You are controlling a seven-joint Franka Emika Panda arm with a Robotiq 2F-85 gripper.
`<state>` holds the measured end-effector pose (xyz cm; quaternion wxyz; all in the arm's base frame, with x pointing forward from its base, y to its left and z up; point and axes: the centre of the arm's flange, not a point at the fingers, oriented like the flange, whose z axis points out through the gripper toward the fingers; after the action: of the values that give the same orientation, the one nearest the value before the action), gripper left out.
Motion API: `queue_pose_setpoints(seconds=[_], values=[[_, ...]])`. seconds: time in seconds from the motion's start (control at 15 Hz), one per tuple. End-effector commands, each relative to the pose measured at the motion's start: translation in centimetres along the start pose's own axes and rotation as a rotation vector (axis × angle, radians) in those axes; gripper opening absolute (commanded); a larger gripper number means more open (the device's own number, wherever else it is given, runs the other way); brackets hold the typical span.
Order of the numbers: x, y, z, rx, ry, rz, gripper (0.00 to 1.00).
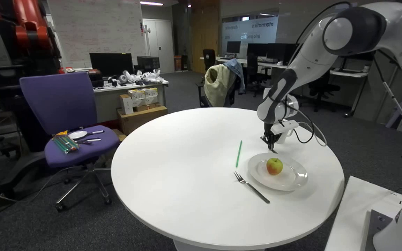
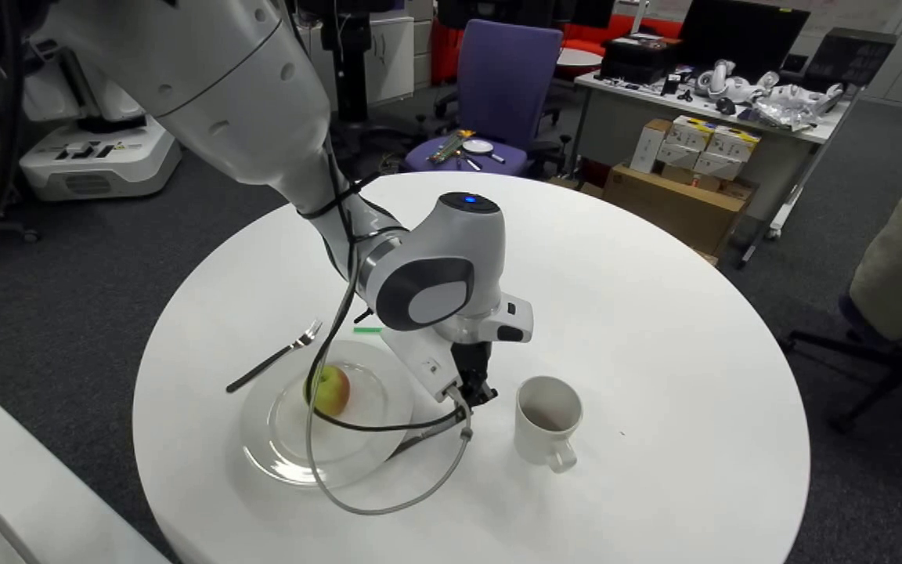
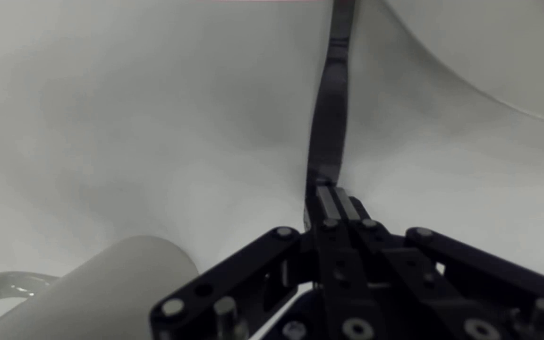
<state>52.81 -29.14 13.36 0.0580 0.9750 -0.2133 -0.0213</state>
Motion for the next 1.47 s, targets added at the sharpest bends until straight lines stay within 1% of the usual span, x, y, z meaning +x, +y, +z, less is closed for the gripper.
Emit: queue_pose_setpoints(seconds=[0.0, 0.6, 0.67, 0.73, 1.07, 1.2, 1.33, 1.4], values=[[0.9, -0.3, 0.2, -0.016, 0.003, -0.016, 0.00], [1.1, -1.3, 0.1, -0.008, 0.011, -0.060, 0.00], [1.1, -1.3, 0.0, -0.004, 0.011, -0.059, 0.26], [0.9, -1.3, -0.1, -0.005, 0.014, -0.069, 0.27], [0.3, -0.9, -1.2, -0.008, 0.042, -0.118, 0.66], [0.2, -0.7, -1.4, -0.009, 0.048, -0.134, 0.79], [0.1, -0.4, -1.6, -0.016, 0.051, -0.161, 0.94], [-0.1, -0.3, -1.6, -0.031, 0.054, -0.180, 0.99]])
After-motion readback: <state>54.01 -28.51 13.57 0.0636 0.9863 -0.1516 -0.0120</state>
